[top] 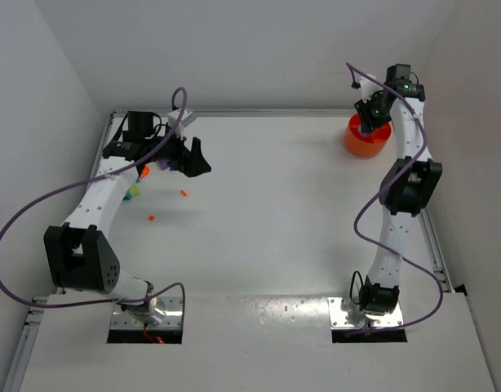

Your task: Sort the legos into containers by color

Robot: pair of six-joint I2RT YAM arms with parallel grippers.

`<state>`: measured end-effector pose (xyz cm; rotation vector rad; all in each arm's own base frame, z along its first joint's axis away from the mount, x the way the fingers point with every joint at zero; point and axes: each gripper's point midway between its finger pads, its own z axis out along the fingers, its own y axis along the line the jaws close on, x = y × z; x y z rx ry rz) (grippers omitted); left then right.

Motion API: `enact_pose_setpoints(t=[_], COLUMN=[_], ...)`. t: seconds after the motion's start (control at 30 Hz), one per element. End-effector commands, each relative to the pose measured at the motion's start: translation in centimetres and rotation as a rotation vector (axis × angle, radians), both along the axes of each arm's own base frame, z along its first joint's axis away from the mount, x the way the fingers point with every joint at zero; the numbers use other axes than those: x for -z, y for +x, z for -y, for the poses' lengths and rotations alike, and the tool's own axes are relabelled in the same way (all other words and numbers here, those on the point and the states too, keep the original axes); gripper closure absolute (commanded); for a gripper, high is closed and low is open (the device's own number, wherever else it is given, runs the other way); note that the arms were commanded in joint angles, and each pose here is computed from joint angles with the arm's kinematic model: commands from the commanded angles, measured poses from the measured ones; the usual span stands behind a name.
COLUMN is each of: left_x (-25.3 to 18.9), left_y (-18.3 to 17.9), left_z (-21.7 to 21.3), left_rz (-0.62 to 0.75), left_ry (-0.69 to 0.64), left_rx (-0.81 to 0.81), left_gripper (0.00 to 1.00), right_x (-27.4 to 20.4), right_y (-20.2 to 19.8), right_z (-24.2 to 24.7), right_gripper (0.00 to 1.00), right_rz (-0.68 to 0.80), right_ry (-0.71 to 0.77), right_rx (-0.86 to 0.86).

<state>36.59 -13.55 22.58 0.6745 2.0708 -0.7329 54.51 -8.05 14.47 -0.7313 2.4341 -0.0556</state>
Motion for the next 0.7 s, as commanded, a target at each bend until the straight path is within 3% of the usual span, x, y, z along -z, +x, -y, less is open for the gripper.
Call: enact_pose_setpoints(t=[0.0, 0.3, 0.67], left_x=[-1.2, -0.4, -0.8], left_y=[0.3, 0.1, 0.0], left_z=[0.1, 0.0, 0.0], left_rz=[0.042, 0.024, 0.033], left_ry=[-0.019, -0.018, -0.019], left_rx=[0.005, 0.005, 0.005], left_gripper=[0.0, 0.0, 0.0], right_x=[-1.7, -1.1, -0.6], right_y=[1.8, 2.5, 2.6], right_z=[0.7, 1.1, 1.6], right_gripper=[0.95, 0.93, 0.82], right_rz=[0.086, 0.097, 0.094], right_ry=[-0.015, -0.02, -0.039], right_rx=[0.033, 0.063, 0.088])
